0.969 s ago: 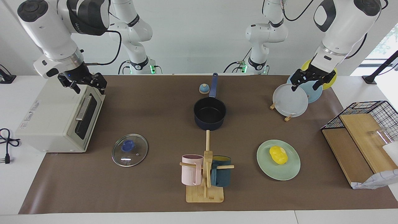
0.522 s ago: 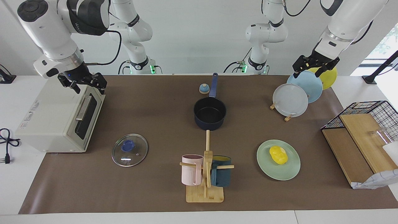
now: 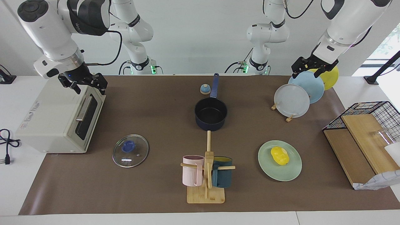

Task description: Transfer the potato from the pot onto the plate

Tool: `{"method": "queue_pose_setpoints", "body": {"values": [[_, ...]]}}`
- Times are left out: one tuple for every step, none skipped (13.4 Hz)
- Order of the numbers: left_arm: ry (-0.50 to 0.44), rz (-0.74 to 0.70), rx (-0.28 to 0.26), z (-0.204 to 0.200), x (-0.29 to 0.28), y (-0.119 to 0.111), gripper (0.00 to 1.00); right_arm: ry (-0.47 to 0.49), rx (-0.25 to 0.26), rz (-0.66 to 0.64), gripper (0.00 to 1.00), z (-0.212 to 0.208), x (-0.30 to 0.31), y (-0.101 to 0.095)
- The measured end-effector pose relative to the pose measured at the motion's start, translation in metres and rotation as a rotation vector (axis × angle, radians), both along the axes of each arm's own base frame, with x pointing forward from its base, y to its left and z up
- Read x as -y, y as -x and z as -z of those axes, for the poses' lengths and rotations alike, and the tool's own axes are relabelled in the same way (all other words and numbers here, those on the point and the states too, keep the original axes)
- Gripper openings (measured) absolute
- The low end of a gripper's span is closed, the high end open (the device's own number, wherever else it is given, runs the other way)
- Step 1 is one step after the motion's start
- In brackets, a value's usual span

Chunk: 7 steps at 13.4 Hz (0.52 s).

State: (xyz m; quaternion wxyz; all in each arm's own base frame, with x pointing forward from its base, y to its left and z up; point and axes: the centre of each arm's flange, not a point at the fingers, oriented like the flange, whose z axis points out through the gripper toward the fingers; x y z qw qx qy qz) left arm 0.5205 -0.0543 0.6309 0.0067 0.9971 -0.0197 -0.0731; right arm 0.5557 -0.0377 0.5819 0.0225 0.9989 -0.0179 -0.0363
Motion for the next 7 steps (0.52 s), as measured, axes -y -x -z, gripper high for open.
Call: {"method": "queue_pose_setpoints", "body": {"values": [[0.0, 0.001, -0.002, 0.001, 0.0007, 0.0, 1.0, 0.0, 0.0, 0.0, 1.0, 0.0, 0.0, 0.0], [-0.001, 0.001, -0.006, 0.0027, 0.0007, 0.0, 1.0, 0.0, 0.0, 0.0, 1.0, 0.0, 0.0, 0.0], [-0.001, 0.001, -0.01, 0.0045, 0.0006, 0.0, 1.0, 0.0, 0.0, 0.0, 1.0, 0.0, 0.0, 0.0], [-0.001, 0.001, -0.012, 0.0055, 0.0007, -0.0001, 1.0, 0.0, 0.0, 0.0, 1.0, 0.0, 0.0, 0.0], [-0.001, 0.001, -0.012, 0.0055, 0.0006, -0.0002, 1.0, 0.0, 0.0, 0.0, 1.0, 0.0, 0.0, 0.0], [-0.001, 0.001, -0.011, 0.0054, 0.0003, -0.0003, 1.0, 0.0, 0.0, 0.0, 1.0, 0.0, 0.0, 0.0], [-0.001, 0.0, -0.01, 0.0053, 0.0001, -0.0004, 1.0, 0.0, 0.0, 0.0, 1.0, 0.0, 0.0, 0.0]]}}
